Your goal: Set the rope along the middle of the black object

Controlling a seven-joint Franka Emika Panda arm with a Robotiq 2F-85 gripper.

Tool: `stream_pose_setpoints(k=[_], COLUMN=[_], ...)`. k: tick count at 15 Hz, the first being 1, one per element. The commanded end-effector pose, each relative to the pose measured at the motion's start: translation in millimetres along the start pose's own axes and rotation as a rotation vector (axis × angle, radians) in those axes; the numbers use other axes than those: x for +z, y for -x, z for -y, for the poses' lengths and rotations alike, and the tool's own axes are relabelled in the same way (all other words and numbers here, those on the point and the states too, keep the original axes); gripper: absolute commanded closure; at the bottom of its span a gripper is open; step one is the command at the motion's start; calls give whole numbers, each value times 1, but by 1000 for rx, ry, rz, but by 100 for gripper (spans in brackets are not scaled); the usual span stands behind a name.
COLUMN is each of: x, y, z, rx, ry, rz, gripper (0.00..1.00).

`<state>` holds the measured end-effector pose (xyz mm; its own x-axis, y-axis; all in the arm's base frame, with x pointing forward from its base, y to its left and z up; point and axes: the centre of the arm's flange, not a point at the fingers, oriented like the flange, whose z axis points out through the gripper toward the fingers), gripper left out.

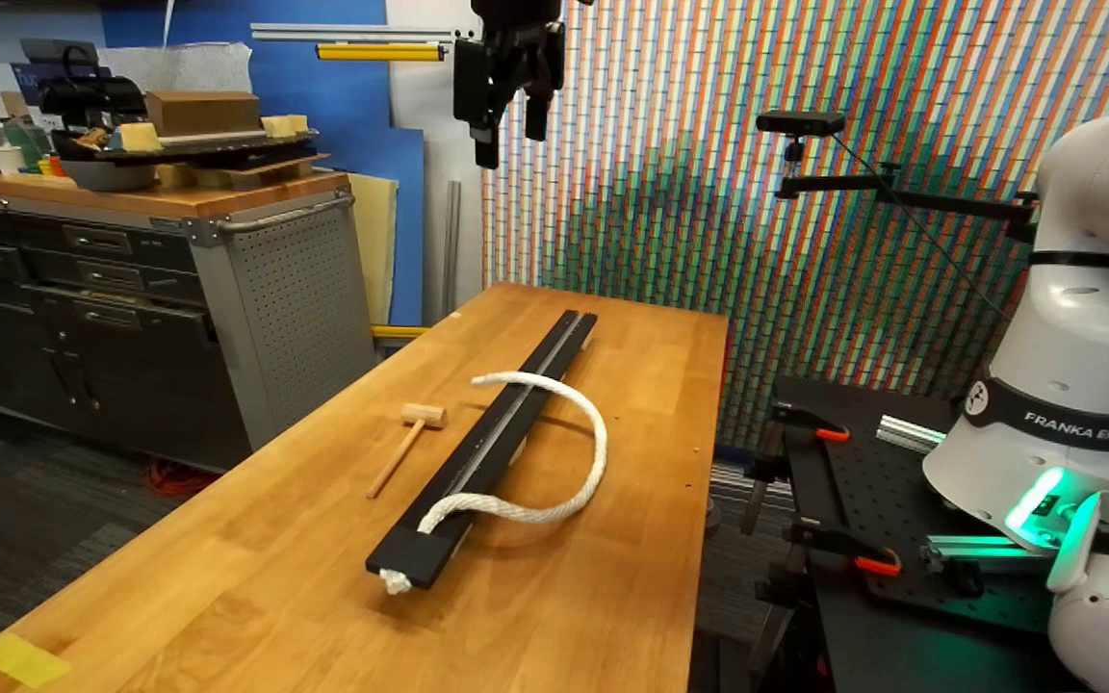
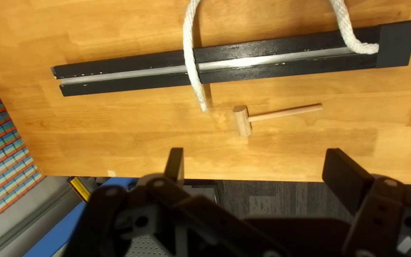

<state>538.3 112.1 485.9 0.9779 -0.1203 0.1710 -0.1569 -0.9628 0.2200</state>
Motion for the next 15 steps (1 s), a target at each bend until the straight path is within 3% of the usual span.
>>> stream_pose_setpoints(k=[1,2,9,15], x=[-20,1,-11,10], y=[-24,-10,-13,-76], z=[15,4,14,1], rx=[-11,0,-15,29], ry=[-1,-7,-15,19], rz=[-18,-2,-16,-12], gripper=[0,0,0,0])
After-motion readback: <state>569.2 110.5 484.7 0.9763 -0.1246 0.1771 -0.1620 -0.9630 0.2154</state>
